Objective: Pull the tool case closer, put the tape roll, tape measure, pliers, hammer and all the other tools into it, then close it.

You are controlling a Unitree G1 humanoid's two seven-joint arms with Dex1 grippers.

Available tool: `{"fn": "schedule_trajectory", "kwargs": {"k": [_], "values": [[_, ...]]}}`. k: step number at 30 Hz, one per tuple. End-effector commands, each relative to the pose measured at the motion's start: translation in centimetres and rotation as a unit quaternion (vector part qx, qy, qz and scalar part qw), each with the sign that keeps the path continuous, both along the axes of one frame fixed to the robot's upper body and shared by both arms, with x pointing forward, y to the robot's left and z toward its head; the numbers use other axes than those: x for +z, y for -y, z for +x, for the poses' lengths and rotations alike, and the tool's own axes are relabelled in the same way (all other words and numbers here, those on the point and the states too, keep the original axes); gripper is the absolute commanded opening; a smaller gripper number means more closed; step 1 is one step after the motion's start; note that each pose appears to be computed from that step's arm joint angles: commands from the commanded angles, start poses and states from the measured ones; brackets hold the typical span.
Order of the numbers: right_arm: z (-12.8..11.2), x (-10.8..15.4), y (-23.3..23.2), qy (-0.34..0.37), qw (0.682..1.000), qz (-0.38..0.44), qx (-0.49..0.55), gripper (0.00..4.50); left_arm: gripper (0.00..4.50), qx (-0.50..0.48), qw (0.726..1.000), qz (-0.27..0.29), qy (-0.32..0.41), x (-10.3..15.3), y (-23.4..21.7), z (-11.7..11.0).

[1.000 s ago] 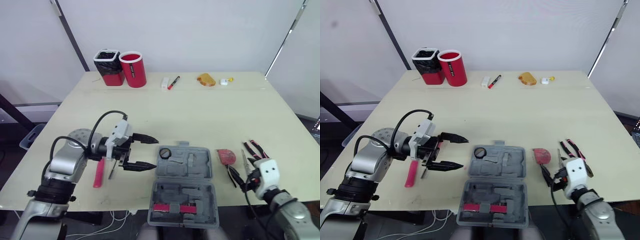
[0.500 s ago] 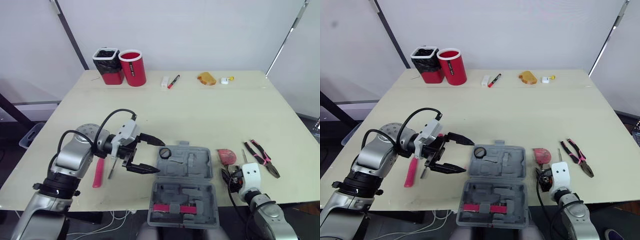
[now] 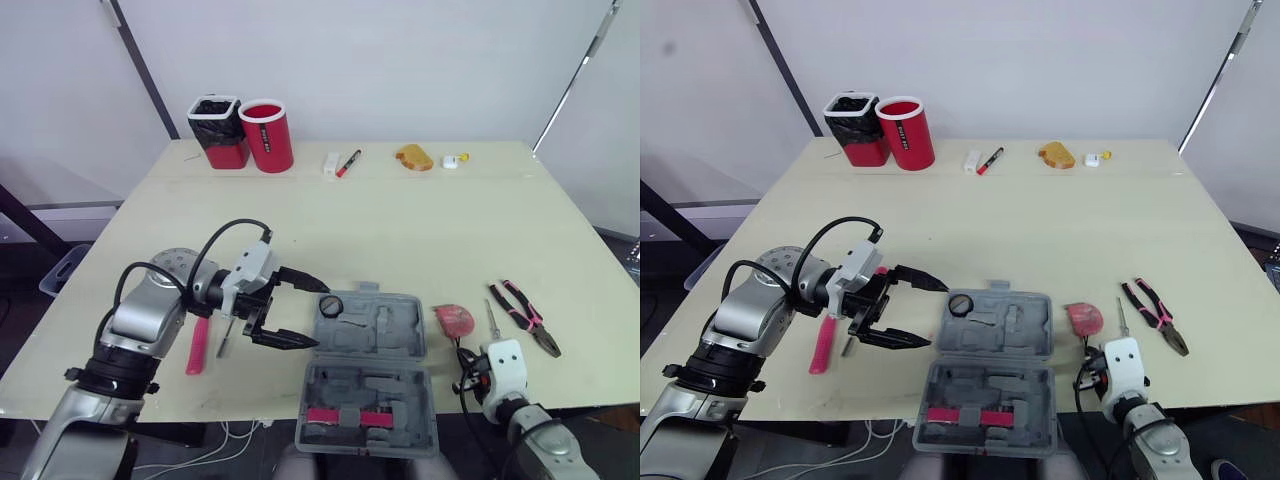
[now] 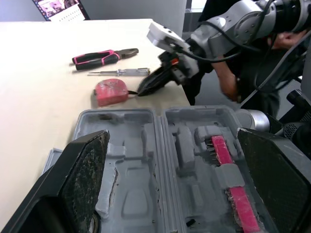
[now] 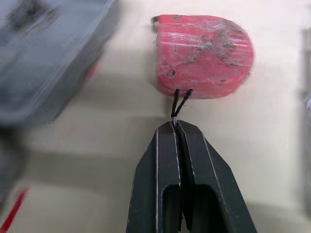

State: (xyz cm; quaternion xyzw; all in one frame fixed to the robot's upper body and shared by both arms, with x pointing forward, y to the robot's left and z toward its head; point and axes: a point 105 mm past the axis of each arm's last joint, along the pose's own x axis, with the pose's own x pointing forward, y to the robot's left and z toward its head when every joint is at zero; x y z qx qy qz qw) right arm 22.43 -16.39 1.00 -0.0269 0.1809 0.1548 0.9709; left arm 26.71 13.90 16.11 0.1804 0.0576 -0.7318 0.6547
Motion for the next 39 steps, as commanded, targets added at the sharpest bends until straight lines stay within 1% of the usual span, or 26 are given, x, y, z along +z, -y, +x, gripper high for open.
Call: {"fn": "schedule_trajectory", "kwargs": {"k": [1, 4, 6, 13, 16, 17, 18, 20, 21, 23, 27, 28, 29, 34, 36, 39], "values": [[-1.2, 1.0, -0.6, 0.009, 0.999, 0.008, 0.035, 0.06, 4.50, -0.046, 0.999, 0.008, 0.014, 0.5, 0.2, -1.0], [-3.2, 0.5, -1.0, -0.018, 0.997, 0.010, 0.071, 0.06, 4.50, -0.052, 0.998, 0.009, 0.016, 0.5, 0.4, -1.1], [-4.1, 0.3, -1.2, -0.030, 0.996, 0.013, 0.084, 0.06, 4.50, -0.055, 0.998, 0.010, 0.017, 0.5, 0.4, -1.1], [-5.3, 0.2, -1.6, -0.046, 0.993, 0.019, 0.109, 0.06, 4.50, -0.058, 0.998, 0.012, 0.014, 0.6, 0.4, -1.1], [-4.9, 0.2, -1.0, -0.036, 0.994, 0.007, 0.099, 0.06, 4.50, -0.060, 0.998, 0.013, 0.013, 0.5, 0.5, -1.1], [-4.7, 0.5, -0.6, -0.029, 0.995, 0.008, 0.096, 0.06, 4.50, -0.060, 0.998, 0.013, 0.013, 0.6, 0.5, -1.1], [-4.6, 0.9, -0.6, -0.024, 0.995, 0.016, 0.100, 0.29, 4.50, -0.060, 0.998, 0.013, 0.013, 0.6, 0.5, -1.1], [-4.7, 1.5, -0.5, -0.015, 0.993, 0.018, 0.115, 0.90, 4.50, -0.060, 0.998, 0.011, 0.014, 0.7, 0.5, -1.0], [-5.1, 1.6, -0.3, -0.015, 0.991, 0.014, 0.133, 1.70, 4.50, -0.059, 0.998, 0.010, 0.014, 0.7, 0.5, -1.0], [-5.8, 1.9, 0.3, -0.018, 0.987, 0.006, 0.161, 2.10, 4.50, -0.059, 0.998, 0.010, 0.015, 0.7, 0.6, -1.0], [-6.9, 2.4, 1.2, -0.026, 0.977, -0.002, 0.211, 3.70, 4.50, -0.057, 0.998, 0.010, 0.016, 0.7, 0.5, -1.0], [-7.0, 2.7, 1.5, -0.022, 0.974, -0.006, 0.227, 3.95, 4.50, -0.056, 0.998, 0.011, 0.016, 0.7, 0.4, -1.0], [-7.0, 3.0, 1.9, -0.016, 0.970, -0.014, 0.244, 4.43, 4.50, -0.055, 0.998, 0.011, 0.016, 0.7, 0.3, -1.0], [-4.8, 4.9, 3.5, 0.040, 0.948, -0.062, 0.310, 4.47, 4.50, -0.053, 0.998, 0.013, 0.016, 0.7, 0.1, -1.1], [-4.1, 4.8, 3.9, 0.042, 0.938, -0.076, 0.335, 4.47, 4.50, -0.055, 0.998, 0.014, 0.017, 0.6, 0.1, -1.2], [-2.9, 4.1, 4.2, 0.043, 0.914, -0.114, 0.387, 4.47, 4.50, -0.057, 0.998, 0.012, 0.022, 0.6, 0.0, -1.3]]}}
